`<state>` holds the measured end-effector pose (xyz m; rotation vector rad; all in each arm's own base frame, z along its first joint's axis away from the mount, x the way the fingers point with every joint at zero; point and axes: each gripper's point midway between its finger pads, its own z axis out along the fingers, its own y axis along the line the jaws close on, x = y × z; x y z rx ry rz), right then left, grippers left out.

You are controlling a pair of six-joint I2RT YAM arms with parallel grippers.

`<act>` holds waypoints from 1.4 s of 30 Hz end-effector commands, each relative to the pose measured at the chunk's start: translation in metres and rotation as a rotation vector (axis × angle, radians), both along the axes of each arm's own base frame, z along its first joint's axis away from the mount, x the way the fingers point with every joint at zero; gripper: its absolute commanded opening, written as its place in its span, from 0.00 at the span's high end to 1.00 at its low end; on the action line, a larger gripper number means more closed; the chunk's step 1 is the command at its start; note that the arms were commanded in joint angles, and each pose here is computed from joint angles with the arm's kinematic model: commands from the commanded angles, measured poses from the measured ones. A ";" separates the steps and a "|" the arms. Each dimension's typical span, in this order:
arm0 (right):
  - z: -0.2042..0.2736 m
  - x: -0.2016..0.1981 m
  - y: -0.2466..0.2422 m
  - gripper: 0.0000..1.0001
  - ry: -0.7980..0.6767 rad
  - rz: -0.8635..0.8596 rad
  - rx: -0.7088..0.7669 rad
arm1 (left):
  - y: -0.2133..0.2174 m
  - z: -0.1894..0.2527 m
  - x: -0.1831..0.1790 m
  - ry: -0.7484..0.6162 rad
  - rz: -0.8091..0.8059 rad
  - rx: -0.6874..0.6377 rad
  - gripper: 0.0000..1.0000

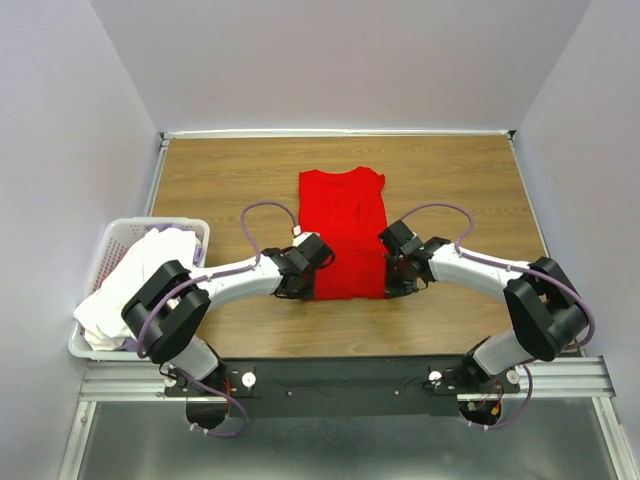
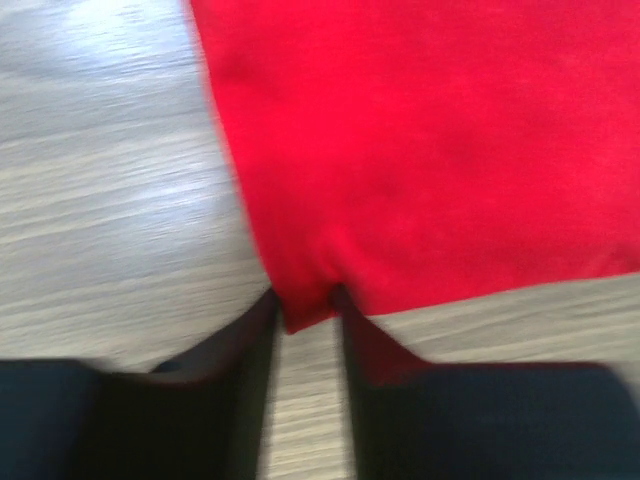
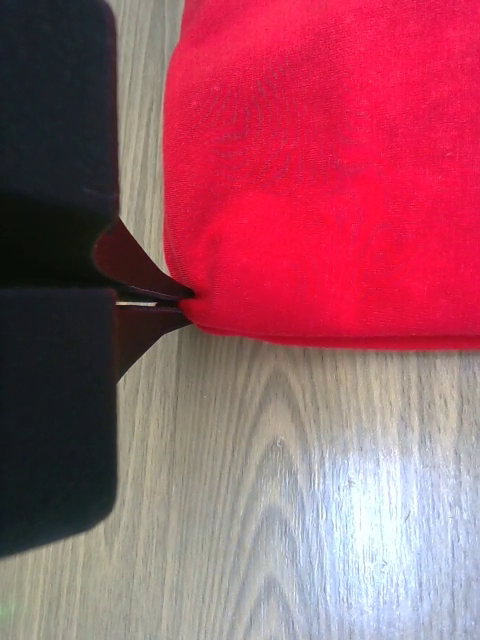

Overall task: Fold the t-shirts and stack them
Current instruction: Fold the tshirt

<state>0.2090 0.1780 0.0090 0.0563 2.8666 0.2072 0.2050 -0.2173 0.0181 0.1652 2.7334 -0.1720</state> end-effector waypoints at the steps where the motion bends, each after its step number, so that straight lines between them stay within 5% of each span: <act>1: -0.034 -0.031 -0.027 0.99 0.109 0.042 -0.134 | 0.015 -0.026 -0.021 0.081 0.023 0.085 0.77; 4: -0.034 -0.031 -0.027 0.99 0.110 0.051 -0.136 | 0.018 -0.028 -0.028 0.094 0.029 0.097 0.82; 6: -0.034 -0.030 -0.025 0.99 0.111 0.060 -0.130 | 0.019 -0.030 -0.030 0.103 0.029 0.100 1.00; 14: 0.007 -0.082 -0.016 0.99 0.280 0.158 0.003 | 0.017 -0.005 -0.090 0.195 -0.067 0.070 1.00; 20: 0.048 -0.127 -0.028 0.99 0.394 0.227 0.040 | 0.006 0.019 -0.164 0.331 -0.134 -0.146 1.00; 23: 0.058 -0.115 -0.037 0.99 0.354 0.245 -0.036 | 0.001 0.045 -0.140 0.234 -0.121 -0.199 1.00; 30: 0.114 -0.019 -0.019 0.99 0.108 0.244 -0.128 | 0.013 0.092 -0.043 0.021 -0.050 -0.160 1.00; 42: 0.155 0.059 -0.002 0.99 -0.014 0.259 -0.101 | 0.011 0.148 0.021 -0.142 -0.038 -0.229 1.00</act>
